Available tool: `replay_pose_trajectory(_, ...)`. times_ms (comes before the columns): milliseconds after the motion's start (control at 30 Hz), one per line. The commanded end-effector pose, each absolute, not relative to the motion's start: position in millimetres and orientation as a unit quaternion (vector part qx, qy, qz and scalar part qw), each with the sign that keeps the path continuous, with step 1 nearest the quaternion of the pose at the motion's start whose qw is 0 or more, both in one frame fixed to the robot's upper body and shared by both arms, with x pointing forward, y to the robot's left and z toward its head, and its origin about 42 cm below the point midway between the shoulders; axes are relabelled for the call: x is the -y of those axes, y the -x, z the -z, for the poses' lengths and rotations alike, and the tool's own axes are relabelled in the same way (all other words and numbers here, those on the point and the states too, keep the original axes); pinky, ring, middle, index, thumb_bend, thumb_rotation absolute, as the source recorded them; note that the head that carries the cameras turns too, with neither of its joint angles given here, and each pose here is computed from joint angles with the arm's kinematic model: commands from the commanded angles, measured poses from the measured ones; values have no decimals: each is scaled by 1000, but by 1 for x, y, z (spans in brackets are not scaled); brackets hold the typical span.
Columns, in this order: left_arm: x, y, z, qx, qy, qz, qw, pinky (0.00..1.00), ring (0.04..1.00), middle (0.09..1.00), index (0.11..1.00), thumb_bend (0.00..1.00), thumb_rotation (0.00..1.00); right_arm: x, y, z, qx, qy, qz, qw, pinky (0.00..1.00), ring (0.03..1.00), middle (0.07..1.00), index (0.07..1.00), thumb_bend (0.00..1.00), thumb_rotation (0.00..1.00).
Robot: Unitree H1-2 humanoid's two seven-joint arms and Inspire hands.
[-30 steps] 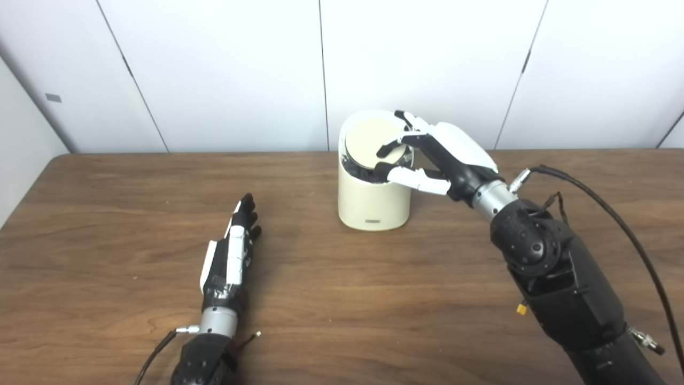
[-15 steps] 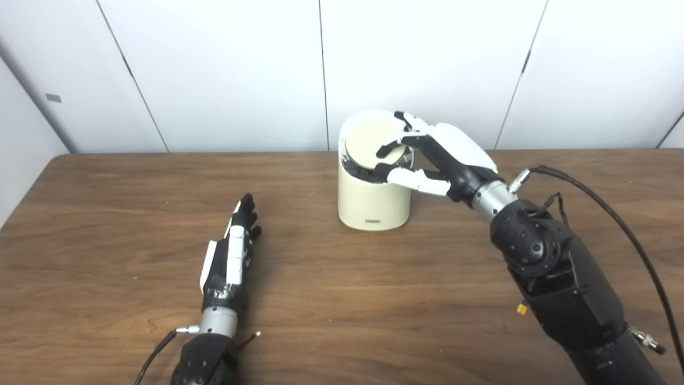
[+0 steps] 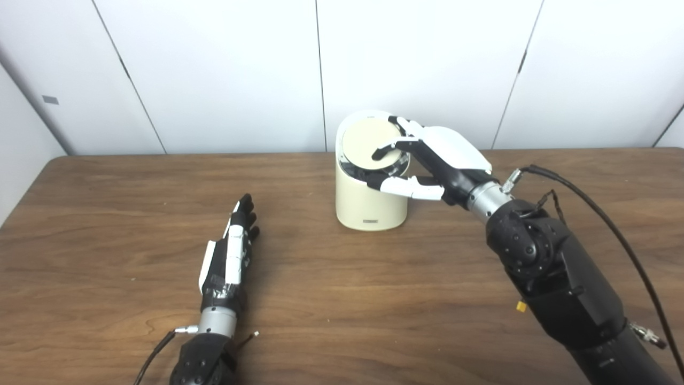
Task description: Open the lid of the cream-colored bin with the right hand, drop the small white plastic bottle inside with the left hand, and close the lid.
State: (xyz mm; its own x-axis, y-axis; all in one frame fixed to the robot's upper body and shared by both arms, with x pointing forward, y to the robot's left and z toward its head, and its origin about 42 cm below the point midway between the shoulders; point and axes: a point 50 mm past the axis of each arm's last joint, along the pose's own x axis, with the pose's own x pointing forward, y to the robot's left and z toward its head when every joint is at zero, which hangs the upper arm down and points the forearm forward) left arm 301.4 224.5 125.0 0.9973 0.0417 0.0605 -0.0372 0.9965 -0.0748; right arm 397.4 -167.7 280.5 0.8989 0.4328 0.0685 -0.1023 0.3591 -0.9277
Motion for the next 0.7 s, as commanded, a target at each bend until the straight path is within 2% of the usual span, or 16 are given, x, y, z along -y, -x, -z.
replay_pose_trajectory(0,-222,-305,-135,50,36,-17,998,983,1000,1000,1000,661,1000,163,-400,-285,151,559,-171,797,1000,1000,1000,715,565,937)
replay_pose_trajectory(400,-221,-305,-138,48,34,-16,998,975,1000,1000,1000,648,1000,162,-399,-281,145,562,-169,796,1000,1000,1000,699,582,987)
replay_pose_trajectory(667,-222,-303,-135,45,28,-14,998,977,1000,1000,1000,652,1000,166,-397,-304,158,532,-138,821,1000,1000,1000,771,591,981)
